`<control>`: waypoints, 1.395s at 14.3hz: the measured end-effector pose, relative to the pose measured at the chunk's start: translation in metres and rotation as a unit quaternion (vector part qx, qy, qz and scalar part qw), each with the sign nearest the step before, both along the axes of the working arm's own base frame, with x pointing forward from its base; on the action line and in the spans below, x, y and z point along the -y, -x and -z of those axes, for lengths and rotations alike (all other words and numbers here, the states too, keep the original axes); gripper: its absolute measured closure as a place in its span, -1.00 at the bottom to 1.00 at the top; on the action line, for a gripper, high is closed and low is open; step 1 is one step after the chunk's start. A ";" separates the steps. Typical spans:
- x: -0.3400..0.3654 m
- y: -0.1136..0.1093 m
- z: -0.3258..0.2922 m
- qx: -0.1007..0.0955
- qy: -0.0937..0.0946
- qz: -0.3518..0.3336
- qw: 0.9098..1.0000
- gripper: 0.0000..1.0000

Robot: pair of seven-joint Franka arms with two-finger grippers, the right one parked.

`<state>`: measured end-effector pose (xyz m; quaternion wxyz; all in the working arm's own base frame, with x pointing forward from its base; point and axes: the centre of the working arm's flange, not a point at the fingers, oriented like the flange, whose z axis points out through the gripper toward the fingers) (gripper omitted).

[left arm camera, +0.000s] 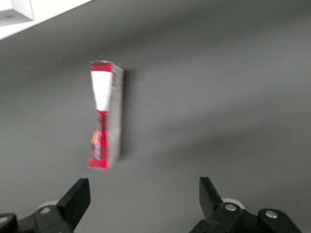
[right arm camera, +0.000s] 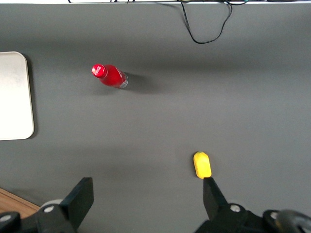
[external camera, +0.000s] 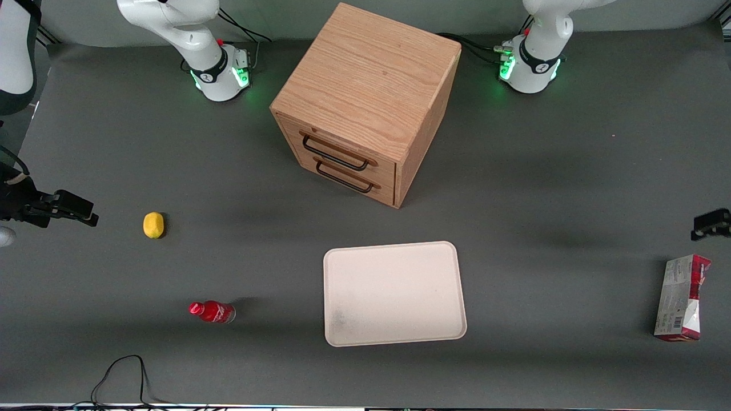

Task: Place red cookie box on tray
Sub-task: 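Lower the open left gripper toward the upright red-and-white cookie box, then close the left gripper on the cookie box's end and lift it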

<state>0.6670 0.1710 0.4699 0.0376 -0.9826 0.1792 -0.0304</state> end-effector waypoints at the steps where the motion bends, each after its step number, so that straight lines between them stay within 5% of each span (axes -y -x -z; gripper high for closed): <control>1: -0.015 -0.009 0.018 -0.002 -0.006 0.017 1.000 -1.00; 6: -0.055 -0.035 0.108 -0.020 -0.021 0.081 0.996 -1.00; 11: -0.087 -0.044 0.182 0.004 -0.040 0.088 0.995 -0.98; 13: -0.086 -0.047 0.205 0.017 -0.028 0.078 0.996 -0.88; 20: -0.084 -0.048 0.241 0.012 -0.011 0.062 0.998 0.68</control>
